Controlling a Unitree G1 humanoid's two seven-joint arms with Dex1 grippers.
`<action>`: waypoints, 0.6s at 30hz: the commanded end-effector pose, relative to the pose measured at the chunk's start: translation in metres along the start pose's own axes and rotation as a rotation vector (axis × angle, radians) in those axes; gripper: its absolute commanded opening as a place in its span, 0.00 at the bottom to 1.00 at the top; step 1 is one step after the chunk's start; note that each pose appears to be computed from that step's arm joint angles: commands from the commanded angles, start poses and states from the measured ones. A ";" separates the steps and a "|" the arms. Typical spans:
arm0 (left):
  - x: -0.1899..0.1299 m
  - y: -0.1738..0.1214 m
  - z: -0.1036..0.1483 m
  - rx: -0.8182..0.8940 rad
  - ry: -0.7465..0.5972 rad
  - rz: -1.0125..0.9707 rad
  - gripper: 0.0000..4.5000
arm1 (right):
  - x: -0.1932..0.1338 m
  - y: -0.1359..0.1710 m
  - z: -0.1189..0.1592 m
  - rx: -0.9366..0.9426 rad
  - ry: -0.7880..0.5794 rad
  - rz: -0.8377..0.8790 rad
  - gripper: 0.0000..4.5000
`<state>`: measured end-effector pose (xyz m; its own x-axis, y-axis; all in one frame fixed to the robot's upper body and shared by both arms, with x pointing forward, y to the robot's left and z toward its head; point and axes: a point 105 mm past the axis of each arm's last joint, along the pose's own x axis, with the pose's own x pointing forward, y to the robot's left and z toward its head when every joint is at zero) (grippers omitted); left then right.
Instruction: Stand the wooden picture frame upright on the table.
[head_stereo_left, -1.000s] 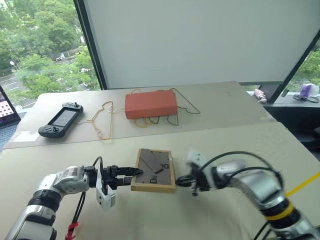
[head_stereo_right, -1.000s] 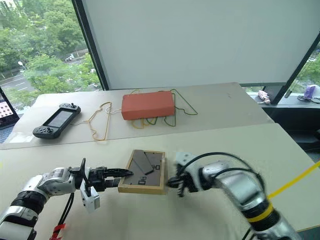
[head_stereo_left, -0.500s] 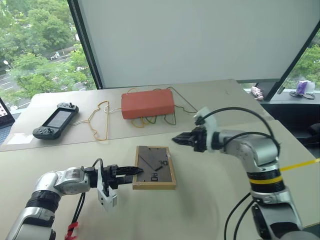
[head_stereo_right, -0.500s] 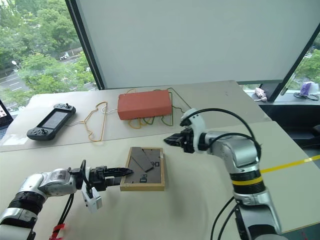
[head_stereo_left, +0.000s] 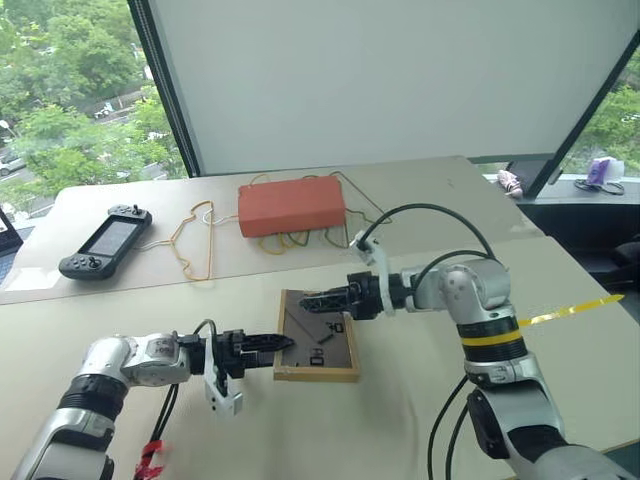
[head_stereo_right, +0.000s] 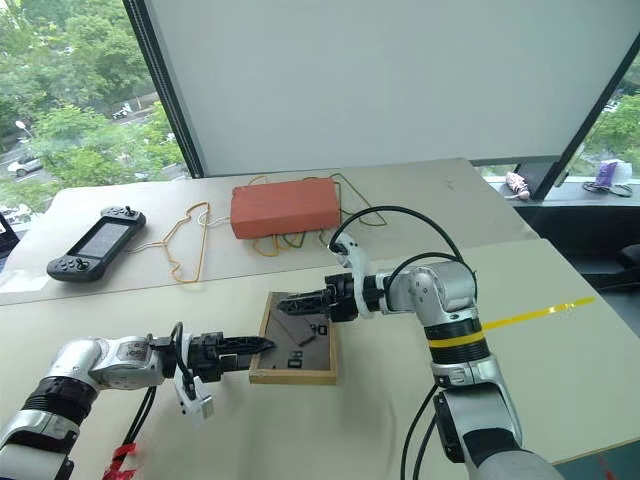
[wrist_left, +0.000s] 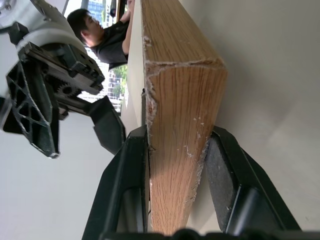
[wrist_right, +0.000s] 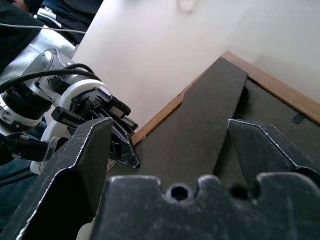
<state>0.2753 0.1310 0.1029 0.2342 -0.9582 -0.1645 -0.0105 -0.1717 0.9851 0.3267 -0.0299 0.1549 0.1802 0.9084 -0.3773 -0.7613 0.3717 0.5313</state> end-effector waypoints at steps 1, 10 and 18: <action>0.000 0.017 -0.006 0.071 0.009 0.058 0.26 | 0.004 0.004 0.001 -0.023 0.016 0.045 0.95; 0.001 0.016 -0.009 0.096 0.016 0.063 0.26 | 0.017 0.023 -0.002 -0.025 0.050 0.143 0.95; -0.001 0.013 -0.011 0.086 0.028 0.062 0.26 | -0.004 0.047 0.022 -0.091 -0.043 0.239 0.95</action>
<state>0.2836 0.1354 0.1057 0.2623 -0.9545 -0.1421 -0.0743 -0.1668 0.9832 0.3155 -0.0190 0.1707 0.0765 0.9523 -0.2955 -0.7890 0.2390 0.5660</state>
